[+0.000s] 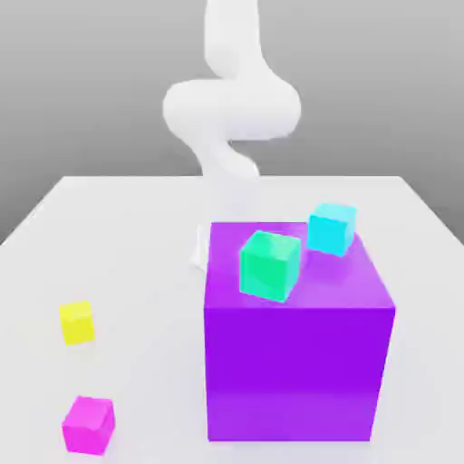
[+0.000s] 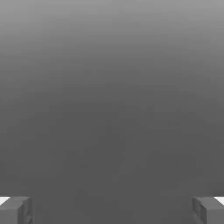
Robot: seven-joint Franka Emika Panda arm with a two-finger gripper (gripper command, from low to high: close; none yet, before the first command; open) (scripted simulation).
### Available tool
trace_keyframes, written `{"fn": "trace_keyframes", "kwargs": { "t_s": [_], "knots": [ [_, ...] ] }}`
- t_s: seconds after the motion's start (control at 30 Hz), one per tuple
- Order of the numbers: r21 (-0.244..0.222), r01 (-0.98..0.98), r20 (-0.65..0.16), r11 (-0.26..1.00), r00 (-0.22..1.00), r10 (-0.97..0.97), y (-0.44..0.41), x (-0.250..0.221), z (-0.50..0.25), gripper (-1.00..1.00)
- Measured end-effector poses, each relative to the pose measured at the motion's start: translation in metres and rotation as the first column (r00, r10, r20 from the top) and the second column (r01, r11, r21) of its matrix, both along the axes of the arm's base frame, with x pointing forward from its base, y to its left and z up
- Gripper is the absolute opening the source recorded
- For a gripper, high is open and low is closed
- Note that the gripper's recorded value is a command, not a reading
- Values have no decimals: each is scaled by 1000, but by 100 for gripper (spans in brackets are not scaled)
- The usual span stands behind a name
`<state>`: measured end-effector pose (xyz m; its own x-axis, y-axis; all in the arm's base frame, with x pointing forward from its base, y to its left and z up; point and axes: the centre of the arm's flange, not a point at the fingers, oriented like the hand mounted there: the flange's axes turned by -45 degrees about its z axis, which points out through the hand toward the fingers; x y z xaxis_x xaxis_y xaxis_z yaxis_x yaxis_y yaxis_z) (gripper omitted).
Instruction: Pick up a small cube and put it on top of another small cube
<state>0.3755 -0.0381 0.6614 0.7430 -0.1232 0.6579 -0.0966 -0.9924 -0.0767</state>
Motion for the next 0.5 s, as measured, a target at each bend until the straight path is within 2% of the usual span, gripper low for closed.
{"fn": "trace_keyframes", "kwargs": {
  "t_s": [0.13, 0.27, 0.4, 0.5],
  "knots": [
    [106, 175, -146, 979, 976, -159, -67, 31, -99, 0],
    [162, 364, -294, 917, 905, -307, -125, 31, -199, 0],
    [166, 562, -441, 810, 777, -448, -175, 1, -300, 0],
    [127, 713, -549, 690, 630, -550, -206, -44, -376, 0]
  ]
}}
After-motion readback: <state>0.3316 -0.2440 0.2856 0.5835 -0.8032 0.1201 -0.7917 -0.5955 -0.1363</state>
